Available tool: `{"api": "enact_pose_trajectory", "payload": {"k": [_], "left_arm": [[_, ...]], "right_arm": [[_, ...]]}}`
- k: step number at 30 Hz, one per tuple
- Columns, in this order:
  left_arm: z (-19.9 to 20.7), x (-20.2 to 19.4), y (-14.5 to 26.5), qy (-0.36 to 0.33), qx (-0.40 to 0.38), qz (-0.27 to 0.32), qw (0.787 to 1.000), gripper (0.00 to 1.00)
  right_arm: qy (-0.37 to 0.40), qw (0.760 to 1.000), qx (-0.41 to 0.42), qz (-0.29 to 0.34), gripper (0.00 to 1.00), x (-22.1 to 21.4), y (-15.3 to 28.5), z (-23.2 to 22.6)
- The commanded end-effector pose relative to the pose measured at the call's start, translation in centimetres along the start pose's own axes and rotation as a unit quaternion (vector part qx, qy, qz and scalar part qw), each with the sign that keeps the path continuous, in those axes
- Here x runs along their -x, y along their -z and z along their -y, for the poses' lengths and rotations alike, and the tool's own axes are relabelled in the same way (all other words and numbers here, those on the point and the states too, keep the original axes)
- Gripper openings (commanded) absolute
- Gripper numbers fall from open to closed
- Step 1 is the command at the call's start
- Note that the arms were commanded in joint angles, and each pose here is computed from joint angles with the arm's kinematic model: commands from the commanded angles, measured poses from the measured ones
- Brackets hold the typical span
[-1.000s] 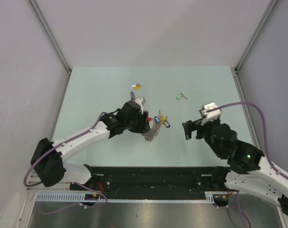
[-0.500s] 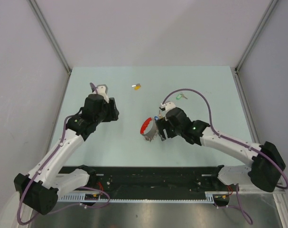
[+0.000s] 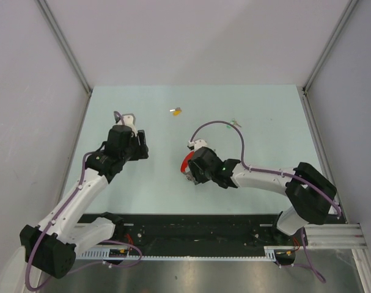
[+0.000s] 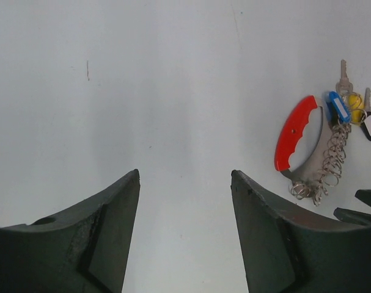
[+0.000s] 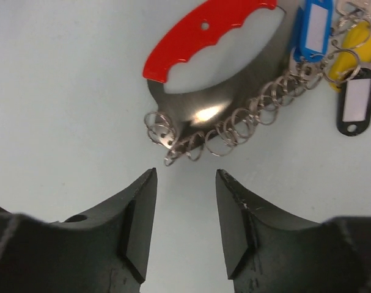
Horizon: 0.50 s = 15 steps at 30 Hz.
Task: Put the keys on the keyring
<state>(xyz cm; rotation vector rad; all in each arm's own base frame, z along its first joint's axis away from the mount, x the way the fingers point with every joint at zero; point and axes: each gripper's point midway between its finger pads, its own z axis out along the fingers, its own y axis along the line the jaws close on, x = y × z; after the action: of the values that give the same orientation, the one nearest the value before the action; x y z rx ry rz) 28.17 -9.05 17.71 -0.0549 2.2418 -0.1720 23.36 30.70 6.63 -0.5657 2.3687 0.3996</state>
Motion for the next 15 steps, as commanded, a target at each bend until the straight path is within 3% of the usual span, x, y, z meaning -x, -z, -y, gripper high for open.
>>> {"api": "enact_pose_trajectory", "payload": {"k": [1, 5, 14, 15], "left_arm": [[-1.0, 0.9, 0.2, -0.007, 0.019, 0.021, 1.0, 0.67], [-1.1, 0.8, 0.2, -0.008, 0.02, 0.021, 1.0, 0.67], [-1.1, 0.8, 0.2, -0.009, 0.018, 0.02, 1.0, 0.68], [-1.0, 0.7, 0.1, -0.01, 0.018, 0.018, 1.0, 0.68]], "right_arm": [[-0.033, 0.998, 0.015, 0.06, 0.46, 3.3, -0.6, -2.5], [-0.037, 0.998, 0.007, 0.048, 0.43, 2.5, -2.0, -2.6], [-0.017, 0.999, -0.041, 0.008, 0.27, 0.0, -2.7, -0.7], [-0.01, 0.999, -0.048, 0.001, 0.22, -0.3, -2.5, -0.3]]}}
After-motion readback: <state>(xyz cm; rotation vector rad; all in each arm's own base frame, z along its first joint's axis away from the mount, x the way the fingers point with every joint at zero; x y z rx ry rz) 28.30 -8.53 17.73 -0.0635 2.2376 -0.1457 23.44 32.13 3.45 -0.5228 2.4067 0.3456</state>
